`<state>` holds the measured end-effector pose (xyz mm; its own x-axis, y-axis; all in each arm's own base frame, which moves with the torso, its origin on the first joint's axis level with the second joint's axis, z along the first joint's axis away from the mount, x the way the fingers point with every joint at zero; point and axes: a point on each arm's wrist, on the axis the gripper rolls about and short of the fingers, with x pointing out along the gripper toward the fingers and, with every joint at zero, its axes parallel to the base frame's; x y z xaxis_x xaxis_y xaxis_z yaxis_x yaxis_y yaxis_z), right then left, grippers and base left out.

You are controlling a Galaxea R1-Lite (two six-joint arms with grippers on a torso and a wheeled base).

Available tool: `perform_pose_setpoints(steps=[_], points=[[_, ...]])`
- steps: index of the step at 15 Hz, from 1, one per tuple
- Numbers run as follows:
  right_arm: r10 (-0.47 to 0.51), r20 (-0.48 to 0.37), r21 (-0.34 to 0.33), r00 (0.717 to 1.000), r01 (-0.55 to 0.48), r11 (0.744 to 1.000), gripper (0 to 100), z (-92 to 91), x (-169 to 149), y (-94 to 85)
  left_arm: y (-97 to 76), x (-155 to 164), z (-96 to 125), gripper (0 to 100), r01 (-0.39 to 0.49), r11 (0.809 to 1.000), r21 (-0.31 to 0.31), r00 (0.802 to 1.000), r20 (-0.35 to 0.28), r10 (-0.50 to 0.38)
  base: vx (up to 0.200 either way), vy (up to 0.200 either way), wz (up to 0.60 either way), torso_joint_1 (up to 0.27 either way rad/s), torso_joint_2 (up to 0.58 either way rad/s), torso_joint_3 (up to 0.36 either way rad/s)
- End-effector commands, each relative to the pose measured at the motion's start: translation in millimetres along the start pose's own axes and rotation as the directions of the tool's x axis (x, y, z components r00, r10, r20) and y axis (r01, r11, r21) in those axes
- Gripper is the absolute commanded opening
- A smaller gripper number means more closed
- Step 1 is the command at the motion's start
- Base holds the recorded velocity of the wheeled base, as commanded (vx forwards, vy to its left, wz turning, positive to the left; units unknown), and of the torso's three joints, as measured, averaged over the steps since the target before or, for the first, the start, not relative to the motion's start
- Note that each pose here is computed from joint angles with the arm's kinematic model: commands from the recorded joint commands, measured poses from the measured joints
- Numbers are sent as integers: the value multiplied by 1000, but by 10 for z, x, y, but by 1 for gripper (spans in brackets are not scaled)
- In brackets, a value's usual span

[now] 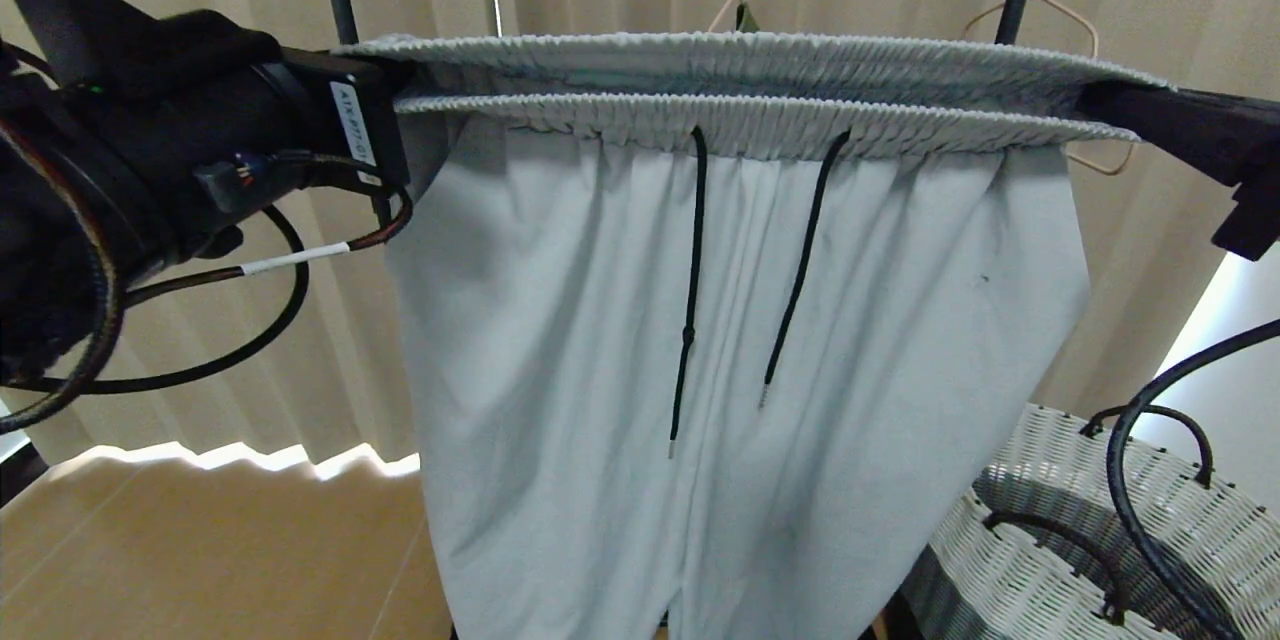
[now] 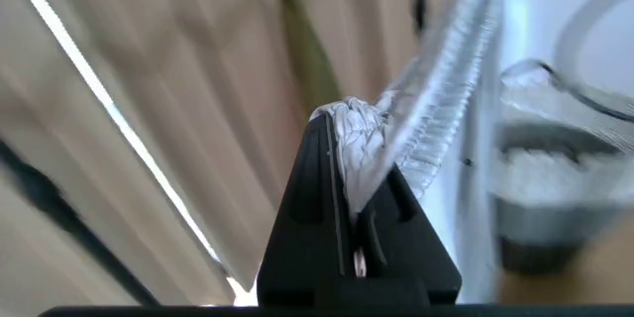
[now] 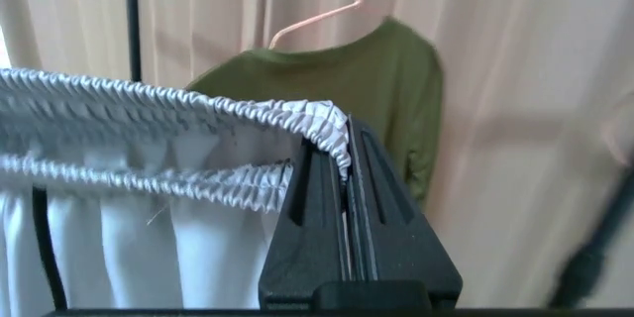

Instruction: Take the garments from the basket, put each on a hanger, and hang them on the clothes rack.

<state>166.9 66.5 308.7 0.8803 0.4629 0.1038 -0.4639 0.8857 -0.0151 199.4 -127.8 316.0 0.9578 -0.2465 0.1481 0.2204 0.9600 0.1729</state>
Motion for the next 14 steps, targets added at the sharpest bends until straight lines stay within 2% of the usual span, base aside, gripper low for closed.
perform_pose_setpoints(steps=[1, 4, 14], points=[[6, 16, -2, 1000, -6, 1000, 0, 21, -82, 19, -57, 72, -107, 0, 9, 1000, 13, 999, -37, -9, 0, 0, 0, 0, 0, 0], [8, -34, 3, 999, -8, 1000, 0, -126, -79, 22, -49, 2, -180, 0, 17, 1000, 22, 998, -57, -16, 0, 0, 0, 0, 0, 0], [11, -22, 3, 1000, -11, 1000, 0, -85, -52, 19, -47, -39, -220, 0, 23, 999, 29, 997, -72, -21, 0, 0, 0, 0, 0, 0]])
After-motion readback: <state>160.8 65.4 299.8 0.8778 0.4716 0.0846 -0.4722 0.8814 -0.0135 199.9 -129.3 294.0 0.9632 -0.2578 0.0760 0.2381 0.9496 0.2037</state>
